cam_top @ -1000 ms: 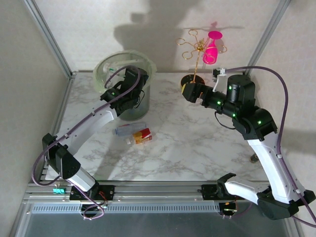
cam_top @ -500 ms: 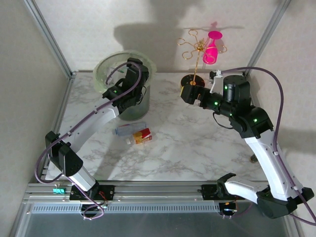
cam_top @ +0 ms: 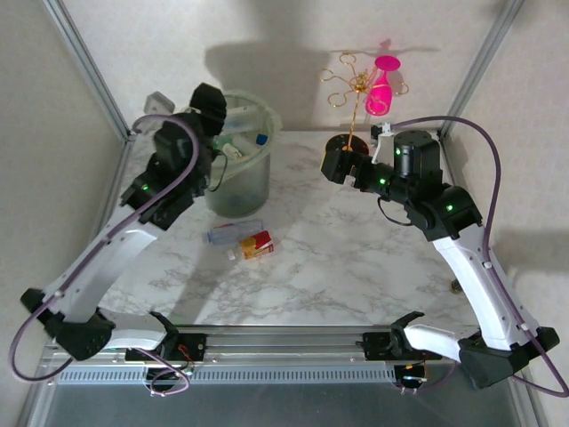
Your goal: Put the plastic bottles in the bin
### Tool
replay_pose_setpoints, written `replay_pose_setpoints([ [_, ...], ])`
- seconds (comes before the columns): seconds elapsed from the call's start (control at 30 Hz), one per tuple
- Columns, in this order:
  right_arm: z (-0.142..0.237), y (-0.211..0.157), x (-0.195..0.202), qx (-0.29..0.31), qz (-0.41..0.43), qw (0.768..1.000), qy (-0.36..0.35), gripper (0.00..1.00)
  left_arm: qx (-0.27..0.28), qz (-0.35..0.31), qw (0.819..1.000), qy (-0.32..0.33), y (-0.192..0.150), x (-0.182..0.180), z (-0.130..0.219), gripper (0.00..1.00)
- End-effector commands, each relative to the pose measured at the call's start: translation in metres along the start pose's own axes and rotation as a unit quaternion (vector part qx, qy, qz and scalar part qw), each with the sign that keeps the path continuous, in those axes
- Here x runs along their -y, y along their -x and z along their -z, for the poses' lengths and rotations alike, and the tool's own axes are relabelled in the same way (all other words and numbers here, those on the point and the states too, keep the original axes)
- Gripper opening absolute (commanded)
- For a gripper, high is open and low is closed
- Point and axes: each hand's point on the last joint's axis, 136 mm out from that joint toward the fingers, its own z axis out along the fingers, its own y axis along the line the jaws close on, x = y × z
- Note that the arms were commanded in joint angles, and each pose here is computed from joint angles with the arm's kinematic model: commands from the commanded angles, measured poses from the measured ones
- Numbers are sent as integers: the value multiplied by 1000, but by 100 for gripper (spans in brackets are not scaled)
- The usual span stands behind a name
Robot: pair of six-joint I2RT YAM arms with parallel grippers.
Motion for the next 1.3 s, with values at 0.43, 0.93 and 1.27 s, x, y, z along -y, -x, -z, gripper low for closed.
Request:
replay_pose_setpoints([
  [0.43, -3, 0, 18, 28, 0, 999, -30, 99, -422, -439, 789, -83, -198, -111, 86, 73],
  [0.93, -4, -38, 45, -18, 13, 998, -65, 96, -482, -575, 658, 64, -262, -275, 77, 82],
  [1.27, -10, -42, 44, -36, 11, 997, -61, 96, -491, -590, 636, 84, -291, -312, 62, 94],
])
